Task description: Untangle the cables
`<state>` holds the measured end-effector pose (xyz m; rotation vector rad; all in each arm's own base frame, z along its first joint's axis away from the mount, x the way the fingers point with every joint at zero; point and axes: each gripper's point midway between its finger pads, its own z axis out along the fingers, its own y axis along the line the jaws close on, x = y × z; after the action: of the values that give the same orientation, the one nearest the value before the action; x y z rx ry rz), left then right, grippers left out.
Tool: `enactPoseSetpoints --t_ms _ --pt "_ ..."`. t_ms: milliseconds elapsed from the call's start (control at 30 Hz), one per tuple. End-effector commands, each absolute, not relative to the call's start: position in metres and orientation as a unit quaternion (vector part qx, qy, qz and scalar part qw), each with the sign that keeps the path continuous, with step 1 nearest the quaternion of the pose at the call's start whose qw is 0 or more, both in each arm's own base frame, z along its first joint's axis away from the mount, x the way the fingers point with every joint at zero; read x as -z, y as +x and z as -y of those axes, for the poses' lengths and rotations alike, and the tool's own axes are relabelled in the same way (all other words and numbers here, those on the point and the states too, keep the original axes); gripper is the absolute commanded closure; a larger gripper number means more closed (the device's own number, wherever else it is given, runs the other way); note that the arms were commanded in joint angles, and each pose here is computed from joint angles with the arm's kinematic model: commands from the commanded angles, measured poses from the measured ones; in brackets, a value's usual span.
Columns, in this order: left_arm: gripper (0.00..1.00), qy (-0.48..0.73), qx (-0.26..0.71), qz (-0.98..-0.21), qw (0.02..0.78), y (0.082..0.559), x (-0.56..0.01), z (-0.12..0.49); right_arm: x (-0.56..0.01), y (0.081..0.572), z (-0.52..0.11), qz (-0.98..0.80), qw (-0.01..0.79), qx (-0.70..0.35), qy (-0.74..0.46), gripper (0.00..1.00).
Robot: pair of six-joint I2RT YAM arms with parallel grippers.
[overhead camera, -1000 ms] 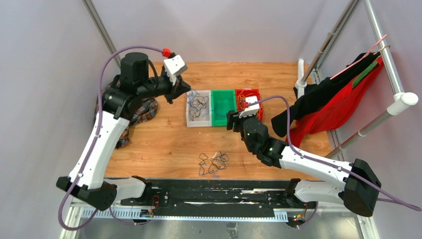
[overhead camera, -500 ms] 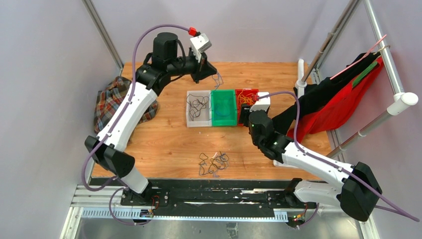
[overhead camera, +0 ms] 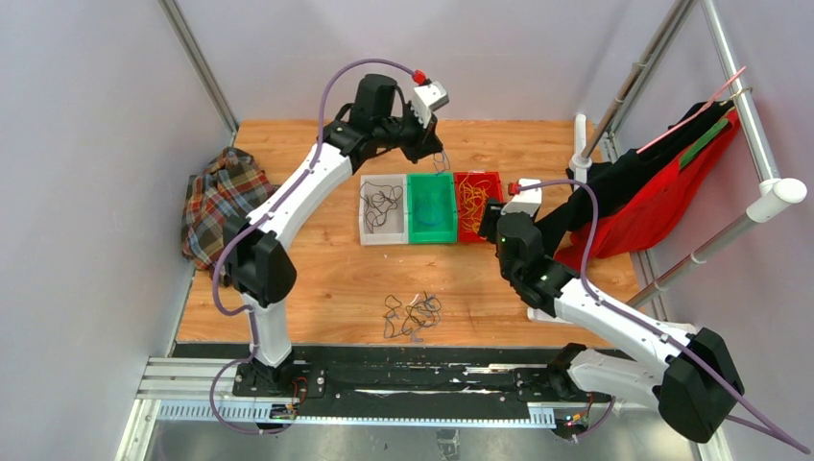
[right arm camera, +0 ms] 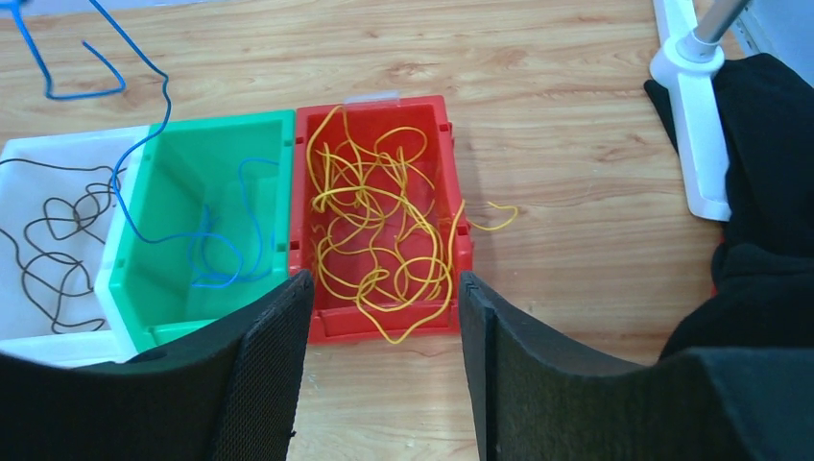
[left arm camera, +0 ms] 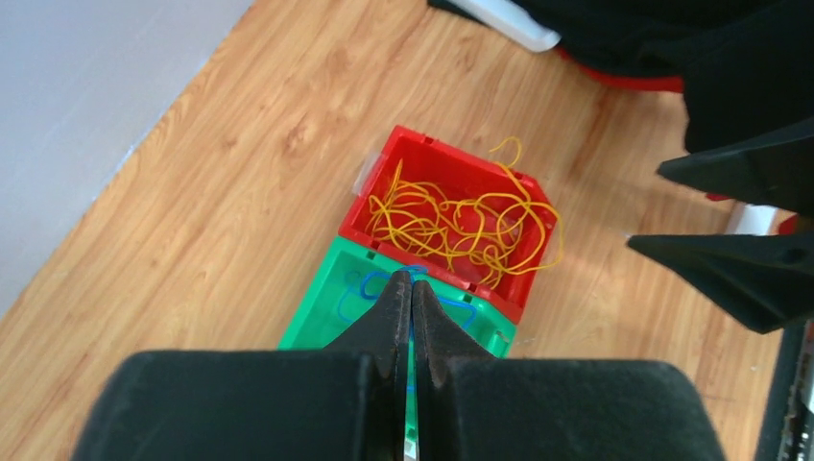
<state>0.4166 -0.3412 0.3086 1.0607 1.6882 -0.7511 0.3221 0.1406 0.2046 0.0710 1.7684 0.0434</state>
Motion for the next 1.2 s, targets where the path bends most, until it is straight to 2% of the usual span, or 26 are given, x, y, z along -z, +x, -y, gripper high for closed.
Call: enactPoseSetpoints --t_ms 0,167,533,867,1000,1167 --pt "0.99 0.438 0.280 -0.678 0.519 0.434 -0.319 0.347 -0.197 0.320 -0.122 -0.776 0.628 -0.003 0.052 0.43" --pt "1.00 0.434 0.272 -0.695 0.504 0.440 -0.290 0.352 -0.197 0.320 -0.122 -0.777 0.627 -0.013 0.052 0.44" --pt "1.00 0.428 0.214 -0.757 0.445 0.441 -0.182 0.351 -0.218 0.320 -0.123 -0.775 0.631 -0.021 0.045 0.44" --pt "0.98 0.423 0.127 -0.799 0.407 0.446 -0.132 0.345 -0.241 0.320 -0.126 -0.770 0.637 -0.025 0.021 0.44" --pt "0.71 0.424 0.113 -0.804 0.402 0.446 -0.152 0.340 -0.249 0.316 -0.127 -0.772 0.636 -0.027 0.005 0.41" --pt "0.39 0.450 0.128 -0.785 0.406 0.422 -0.197 0.331 -0.248 0.311 -0.138 -0.777 0.627 -0.058 -0.012 0.36"
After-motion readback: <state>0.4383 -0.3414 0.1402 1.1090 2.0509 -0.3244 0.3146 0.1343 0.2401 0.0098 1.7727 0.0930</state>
